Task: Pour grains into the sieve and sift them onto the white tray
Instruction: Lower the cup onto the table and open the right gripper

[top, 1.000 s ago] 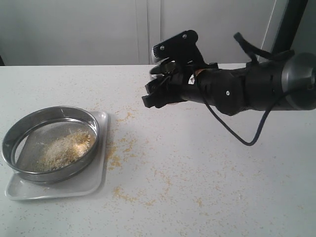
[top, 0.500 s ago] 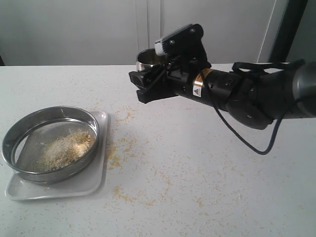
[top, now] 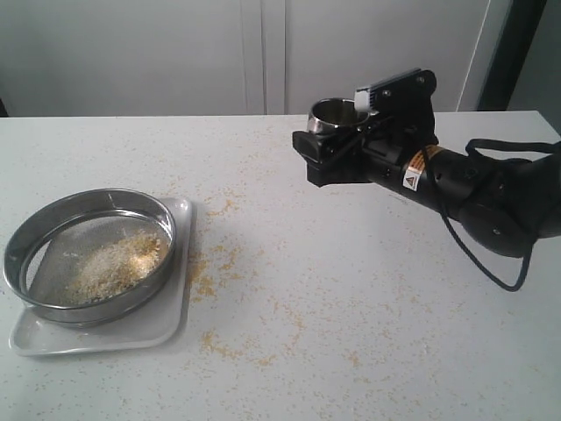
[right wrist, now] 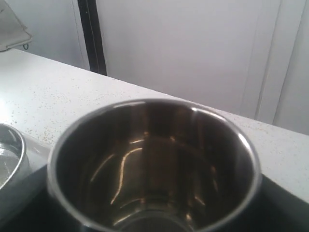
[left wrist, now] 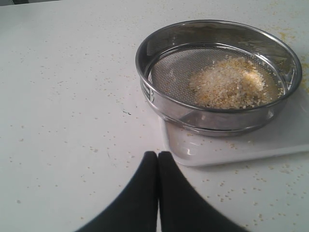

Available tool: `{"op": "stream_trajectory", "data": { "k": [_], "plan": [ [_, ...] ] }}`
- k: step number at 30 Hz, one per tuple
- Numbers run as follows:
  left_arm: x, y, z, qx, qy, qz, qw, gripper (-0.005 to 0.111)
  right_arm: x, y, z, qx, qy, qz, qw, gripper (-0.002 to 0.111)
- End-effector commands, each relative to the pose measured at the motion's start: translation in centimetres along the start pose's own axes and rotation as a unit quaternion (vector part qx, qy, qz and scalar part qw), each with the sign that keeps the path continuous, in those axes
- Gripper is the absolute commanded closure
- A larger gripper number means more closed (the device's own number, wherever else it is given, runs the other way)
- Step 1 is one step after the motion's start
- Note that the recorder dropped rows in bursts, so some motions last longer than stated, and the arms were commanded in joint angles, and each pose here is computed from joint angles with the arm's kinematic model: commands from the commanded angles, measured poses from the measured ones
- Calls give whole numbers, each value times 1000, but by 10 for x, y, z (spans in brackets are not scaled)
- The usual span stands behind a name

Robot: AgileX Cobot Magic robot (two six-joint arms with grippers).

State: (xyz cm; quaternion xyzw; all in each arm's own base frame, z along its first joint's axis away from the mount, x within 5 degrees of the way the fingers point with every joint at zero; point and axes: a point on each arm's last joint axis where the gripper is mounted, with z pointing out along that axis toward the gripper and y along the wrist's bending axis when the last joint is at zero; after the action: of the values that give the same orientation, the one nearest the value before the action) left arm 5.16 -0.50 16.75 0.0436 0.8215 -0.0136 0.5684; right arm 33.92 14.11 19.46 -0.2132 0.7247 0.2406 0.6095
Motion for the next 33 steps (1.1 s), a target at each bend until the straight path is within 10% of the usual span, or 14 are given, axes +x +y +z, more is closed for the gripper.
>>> {"op": "stream_trajectory", "data": {
  "k": [1, 22, 33],
  "plan": [
    [1, 0, 0, -2, 0, -1, 1000, 107, 7, -9, 0, 13, -4, 18, 1000, 108],
    [1, 0, 0, -2, 0, -1, 1000, 107, 15, -12, 2, 22, 15, -139, 990, 108],
    [1, 0, 0, -2, 0, -1, 1000, 107, 47, -24, 14, 60, -21, -74, 995, 108]
  ]
}}
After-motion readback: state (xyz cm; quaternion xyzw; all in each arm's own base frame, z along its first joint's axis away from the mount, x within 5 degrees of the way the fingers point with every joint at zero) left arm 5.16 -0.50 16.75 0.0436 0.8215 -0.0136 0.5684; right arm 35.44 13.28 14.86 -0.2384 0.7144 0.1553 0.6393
